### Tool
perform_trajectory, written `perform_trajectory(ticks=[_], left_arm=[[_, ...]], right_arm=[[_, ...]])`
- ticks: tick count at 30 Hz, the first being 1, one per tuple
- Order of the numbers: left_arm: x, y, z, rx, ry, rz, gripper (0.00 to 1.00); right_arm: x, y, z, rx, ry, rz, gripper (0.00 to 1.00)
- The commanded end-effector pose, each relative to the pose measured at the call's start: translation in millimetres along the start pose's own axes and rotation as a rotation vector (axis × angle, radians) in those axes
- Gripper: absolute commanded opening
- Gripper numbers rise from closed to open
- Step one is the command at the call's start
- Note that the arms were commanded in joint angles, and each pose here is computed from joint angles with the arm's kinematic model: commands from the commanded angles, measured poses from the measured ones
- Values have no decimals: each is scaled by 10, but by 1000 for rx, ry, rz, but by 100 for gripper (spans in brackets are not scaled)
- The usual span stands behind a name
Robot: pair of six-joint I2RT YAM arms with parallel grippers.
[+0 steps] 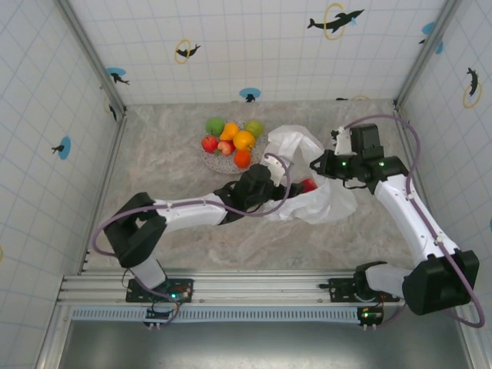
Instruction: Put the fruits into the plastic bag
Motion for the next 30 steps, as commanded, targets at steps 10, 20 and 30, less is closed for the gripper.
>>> perform_trajectory(ticks=[10,20,30], left_arm=[[-71,76,-783,137,50,-79,84],[-50,585,-1312,15,27,-257,86],[221,1370,-1000,-307,188,-383,89]], right_arm=[[-18,-8,81,220,-42,-203,0],[-53,13,124,186,-69,-208,0],[-81,56,138,166,-72,-215,0]])
Point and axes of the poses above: each hand's point on the last joint's axis, 136 mm out from that joint toward the fingers, its own z axis out along the fingers, its own y axis along the line the jaws close on, x = y × z, the point moved 10 cm from there along -z, back along the fingers, and after that the axes turned 13 degrees about z, right-handed, at the moved point
